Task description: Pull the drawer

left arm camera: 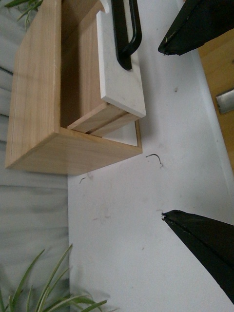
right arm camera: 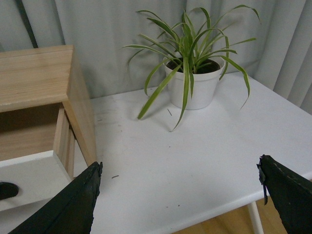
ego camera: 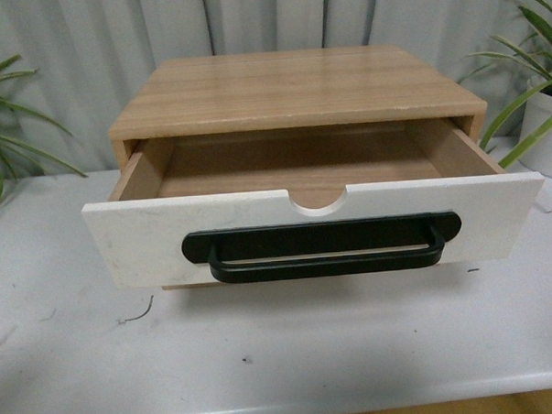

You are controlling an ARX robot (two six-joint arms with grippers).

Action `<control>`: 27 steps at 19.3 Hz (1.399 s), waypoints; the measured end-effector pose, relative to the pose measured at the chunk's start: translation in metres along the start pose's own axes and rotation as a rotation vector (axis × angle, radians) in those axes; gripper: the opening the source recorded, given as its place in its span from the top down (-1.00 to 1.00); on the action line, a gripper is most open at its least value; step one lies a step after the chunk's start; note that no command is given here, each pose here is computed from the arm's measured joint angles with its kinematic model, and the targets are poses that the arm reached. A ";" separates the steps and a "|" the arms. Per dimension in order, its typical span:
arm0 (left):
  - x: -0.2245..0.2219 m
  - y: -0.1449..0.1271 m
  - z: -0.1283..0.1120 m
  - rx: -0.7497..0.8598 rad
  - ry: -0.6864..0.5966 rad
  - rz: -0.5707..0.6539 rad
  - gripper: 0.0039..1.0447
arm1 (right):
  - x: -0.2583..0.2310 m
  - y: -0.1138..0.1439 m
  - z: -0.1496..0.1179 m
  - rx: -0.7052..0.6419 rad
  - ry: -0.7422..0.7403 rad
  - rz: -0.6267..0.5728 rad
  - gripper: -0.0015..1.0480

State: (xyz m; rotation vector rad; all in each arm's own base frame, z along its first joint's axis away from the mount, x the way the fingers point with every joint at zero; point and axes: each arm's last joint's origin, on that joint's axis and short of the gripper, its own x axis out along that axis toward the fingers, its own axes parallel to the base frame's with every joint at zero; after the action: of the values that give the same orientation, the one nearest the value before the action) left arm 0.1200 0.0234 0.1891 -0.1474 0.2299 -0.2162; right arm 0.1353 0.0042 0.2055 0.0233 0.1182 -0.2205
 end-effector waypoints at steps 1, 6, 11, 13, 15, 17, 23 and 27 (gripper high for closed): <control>0.000 0.000 0.000 -0.005 0.001 0.000 -0.88 | 0.000 0.000 0.000 0.006 -0.001 0.000 -0.87; -0.001 -0.009 -0.011 0.129 -0.230 0.214 -0.02 | -0.007 -0.007 -0.016 -0.017 -0.111 0.220 0.06; -0.001 -0.021 -0.025 0.133 -0.235 0.219 0.97 | -0.015 -0.009 -0.029 -0.021 -0.113 0.220 0.96; -0.008 -0.022 -0.032 0.130 -0.186 0.215 0.97 | -0.017 -0.009 -0.031 -0.021 -0.119 0.221 0.96; -0.012 -0.023 -0.029 0.136 -0.237 0.214 0.97 | -0.018 -0.009 -0.032 -0.021 -0.120 0.220 0.96; -0.012 -0.024 -0.027 0.139 -0.255 0.212 0.97 | -0.018 -0.010 -0.036 -0.019 -0.136 0.220 0.96; -0.012 -0.023 -0.030 0.137 -0.235 0.215 0.97 | -0.023 -0.011 -0.040 -0.022 -0.118 0.221 0.96; -0.012 -0.023 -0.030 0.137 -0.234 0.215 0.97 | -0.031 -0.013 -0.043 -0.023 -0.117 0.221 0.96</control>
State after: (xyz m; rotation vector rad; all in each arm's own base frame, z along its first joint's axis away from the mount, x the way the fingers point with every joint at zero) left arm 0.0973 0.0000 0.1669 -0.0109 -0.0032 0.0000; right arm 0.0970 0.0000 0.1664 0.0002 0.0017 0.0000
